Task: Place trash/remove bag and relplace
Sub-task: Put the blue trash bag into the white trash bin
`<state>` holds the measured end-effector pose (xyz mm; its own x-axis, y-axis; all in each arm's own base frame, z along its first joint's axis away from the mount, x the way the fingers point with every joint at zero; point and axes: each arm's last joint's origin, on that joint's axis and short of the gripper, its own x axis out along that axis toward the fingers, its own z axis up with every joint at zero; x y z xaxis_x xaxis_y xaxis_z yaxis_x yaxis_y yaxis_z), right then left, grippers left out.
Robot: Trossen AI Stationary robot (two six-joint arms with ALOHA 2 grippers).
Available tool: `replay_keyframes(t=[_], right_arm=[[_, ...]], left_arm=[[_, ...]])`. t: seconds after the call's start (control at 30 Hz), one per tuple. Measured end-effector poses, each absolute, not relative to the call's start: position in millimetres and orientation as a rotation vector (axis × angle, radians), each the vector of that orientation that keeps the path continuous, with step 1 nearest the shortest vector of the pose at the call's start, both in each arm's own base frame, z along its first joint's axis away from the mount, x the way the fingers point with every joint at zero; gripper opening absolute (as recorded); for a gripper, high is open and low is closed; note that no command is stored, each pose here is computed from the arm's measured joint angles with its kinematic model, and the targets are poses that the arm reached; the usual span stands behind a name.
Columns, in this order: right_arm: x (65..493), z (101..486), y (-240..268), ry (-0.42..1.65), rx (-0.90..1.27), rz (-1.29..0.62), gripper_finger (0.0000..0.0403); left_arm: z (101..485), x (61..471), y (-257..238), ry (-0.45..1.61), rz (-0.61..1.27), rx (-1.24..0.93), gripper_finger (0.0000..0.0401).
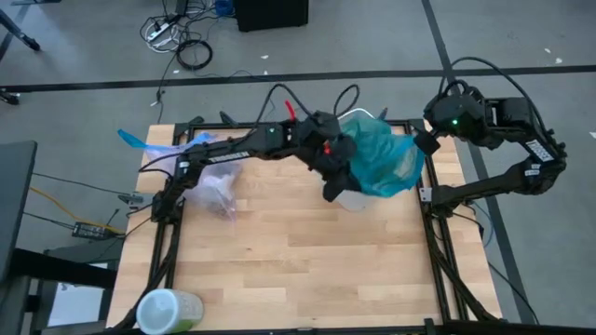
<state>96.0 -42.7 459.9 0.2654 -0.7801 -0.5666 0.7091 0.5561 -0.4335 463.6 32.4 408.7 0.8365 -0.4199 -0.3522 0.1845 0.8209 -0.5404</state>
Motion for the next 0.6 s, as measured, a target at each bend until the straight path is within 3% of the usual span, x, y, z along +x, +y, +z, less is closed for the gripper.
replay_keyframes(t=[0.17,0.37,0.6], right_arm=[[95.7,464.9,-38.9,0.804,-0.087,-0.944,0.0000],[69.0,507.3,-31.7,0.603,-0.067,-0.897,0.0008],[53.9,546.4,-14.2,0.309,0.140,-0.353,0.0094]], left_arm=[[424.7,451.8,34.4,0.436,-0.270,-0.470,0.0003],[426.1,448.1,50.9,0.426,-0.175,-0.464,0.0003],[423.3,444.8,71.9,0.431,-0.057,-0.425,0.0003]])
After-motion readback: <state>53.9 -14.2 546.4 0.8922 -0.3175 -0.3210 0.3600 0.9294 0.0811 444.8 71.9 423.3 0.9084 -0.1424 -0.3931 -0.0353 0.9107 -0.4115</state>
